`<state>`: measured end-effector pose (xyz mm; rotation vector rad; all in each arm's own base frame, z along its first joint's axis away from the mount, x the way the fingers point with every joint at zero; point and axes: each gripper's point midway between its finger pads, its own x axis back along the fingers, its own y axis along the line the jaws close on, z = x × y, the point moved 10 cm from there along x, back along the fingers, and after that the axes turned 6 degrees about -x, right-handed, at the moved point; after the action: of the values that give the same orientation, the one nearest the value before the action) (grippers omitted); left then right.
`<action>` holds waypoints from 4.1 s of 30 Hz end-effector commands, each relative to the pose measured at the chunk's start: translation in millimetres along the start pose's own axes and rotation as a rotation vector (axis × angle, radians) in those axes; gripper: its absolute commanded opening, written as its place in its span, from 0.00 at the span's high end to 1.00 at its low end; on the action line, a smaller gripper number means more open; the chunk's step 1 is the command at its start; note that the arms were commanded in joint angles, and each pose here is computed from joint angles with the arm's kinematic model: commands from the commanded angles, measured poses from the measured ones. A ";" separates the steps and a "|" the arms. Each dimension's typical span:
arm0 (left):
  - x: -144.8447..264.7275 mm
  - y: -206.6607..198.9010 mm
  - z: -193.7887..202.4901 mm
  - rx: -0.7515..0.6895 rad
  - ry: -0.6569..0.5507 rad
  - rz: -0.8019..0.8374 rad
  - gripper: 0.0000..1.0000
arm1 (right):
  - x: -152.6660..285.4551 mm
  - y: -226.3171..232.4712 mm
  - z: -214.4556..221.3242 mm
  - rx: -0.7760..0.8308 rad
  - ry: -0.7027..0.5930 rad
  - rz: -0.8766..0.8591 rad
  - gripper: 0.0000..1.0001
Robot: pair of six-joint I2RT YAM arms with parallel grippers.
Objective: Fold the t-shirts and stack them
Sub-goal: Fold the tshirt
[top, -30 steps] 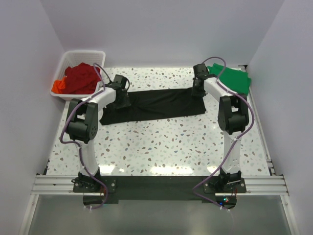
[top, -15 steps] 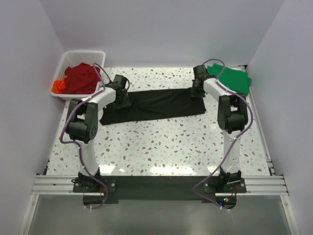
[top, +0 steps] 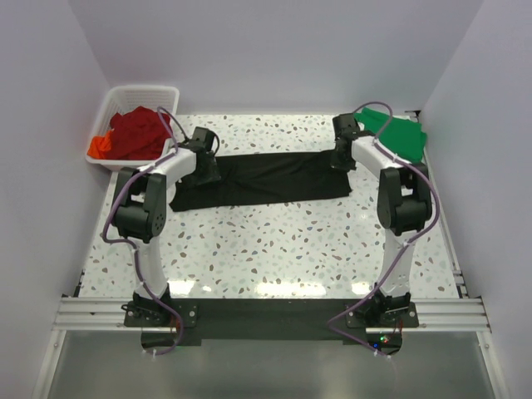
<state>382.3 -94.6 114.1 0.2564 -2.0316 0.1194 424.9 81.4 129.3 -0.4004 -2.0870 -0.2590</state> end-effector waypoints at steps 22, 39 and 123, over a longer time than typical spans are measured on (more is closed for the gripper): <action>-16.0 6.9 -8.4 0.041 0.000 -0.084 0.37 | 38.3 -26.3 27.0 -0.020 0.016 -0.024 0.67; -34.5 7.4 -21.3 0.053 0.016 -0.101 0.37 | 8.8 -30.9 43.8 0.018 0.111 -0.022 0.81; -19.5 -33.1 -75.4 0.139 -0.038 -0.011 0.32 | 63.7 42.0 85.5 0.713 0.102 -0.337 0.22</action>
<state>463.9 -112.0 128.6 0.3271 -2.0525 0.2485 351.8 153.7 136.7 0.3537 -1.9836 0.2339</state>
